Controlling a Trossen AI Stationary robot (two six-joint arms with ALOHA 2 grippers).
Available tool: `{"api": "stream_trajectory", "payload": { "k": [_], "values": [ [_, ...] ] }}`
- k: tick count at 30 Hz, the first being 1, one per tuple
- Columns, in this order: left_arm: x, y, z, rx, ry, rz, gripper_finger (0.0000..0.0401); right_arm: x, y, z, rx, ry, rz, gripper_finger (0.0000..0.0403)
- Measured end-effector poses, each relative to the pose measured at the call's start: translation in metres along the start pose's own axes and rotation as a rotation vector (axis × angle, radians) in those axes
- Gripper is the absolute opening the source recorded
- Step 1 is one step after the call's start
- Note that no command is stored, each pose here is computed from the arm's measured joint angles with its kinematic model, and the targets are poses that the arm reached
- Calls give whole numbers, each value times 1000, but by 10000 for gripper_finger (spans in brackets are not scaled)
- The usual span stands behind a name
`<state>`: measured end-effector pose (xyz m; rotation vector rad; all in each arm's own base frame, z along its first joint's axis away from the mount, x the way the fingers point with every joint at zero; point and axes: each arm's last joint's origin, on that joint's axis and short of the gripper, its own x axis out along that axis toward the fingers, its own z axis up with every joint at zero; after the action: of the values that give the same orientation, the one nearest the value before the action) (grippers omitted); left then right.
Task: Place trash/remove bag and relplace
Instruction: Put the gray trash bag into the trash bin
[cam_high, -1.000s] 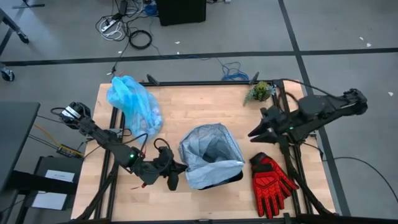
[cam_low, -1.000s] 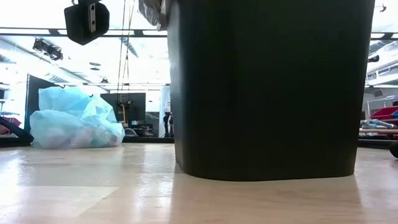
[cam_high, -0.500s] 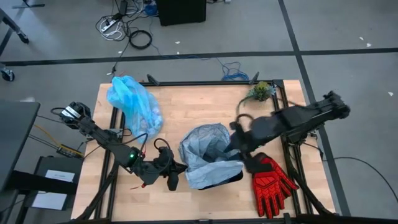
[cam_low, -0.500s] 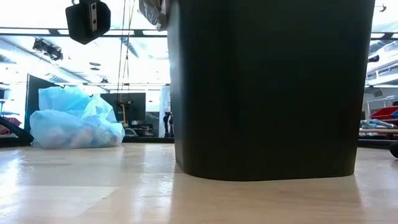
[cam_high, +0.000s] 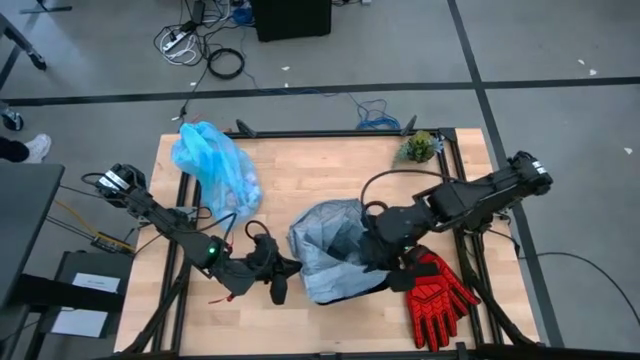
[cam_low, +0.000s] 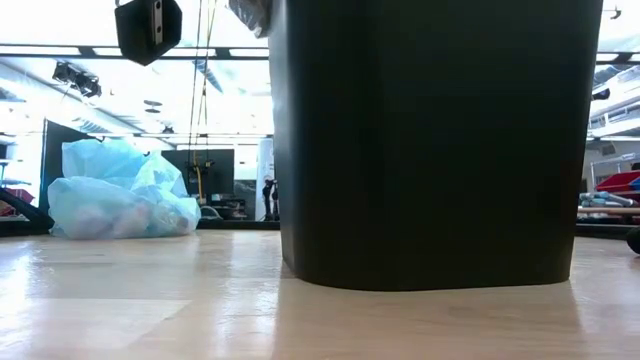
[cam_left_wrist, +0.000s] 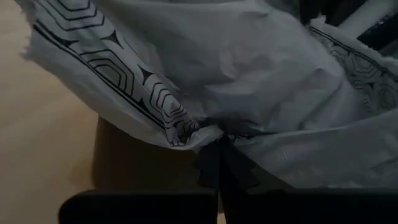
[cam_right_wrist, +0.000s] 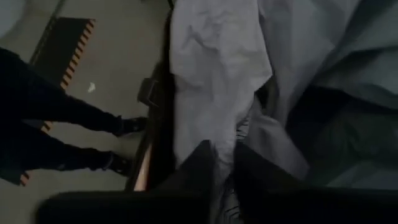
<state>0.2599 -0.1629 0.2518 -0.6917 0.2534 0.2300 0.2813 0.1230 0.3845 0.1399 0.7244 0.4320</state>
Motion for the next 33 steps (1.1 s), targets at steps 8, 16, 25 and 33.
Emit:
{"api": "stream_trajectory", "payload": {
  "k": [8,16,25,33],
  "values": [
    [-1,-11,3,37,35,-147,5,-36,36,-8,-3,-81,9,1],
    [-3,-17,3,50,110,-278,5,-17,57,-20,20,10,18,0],
    [-7,-28,8,92,85,-426,5,-8,74,-32,9,55,-16,0],
    [-11,-28,-1,98,145,-401,5,2,74,-40,19,81,-32,0]
  ]
}}
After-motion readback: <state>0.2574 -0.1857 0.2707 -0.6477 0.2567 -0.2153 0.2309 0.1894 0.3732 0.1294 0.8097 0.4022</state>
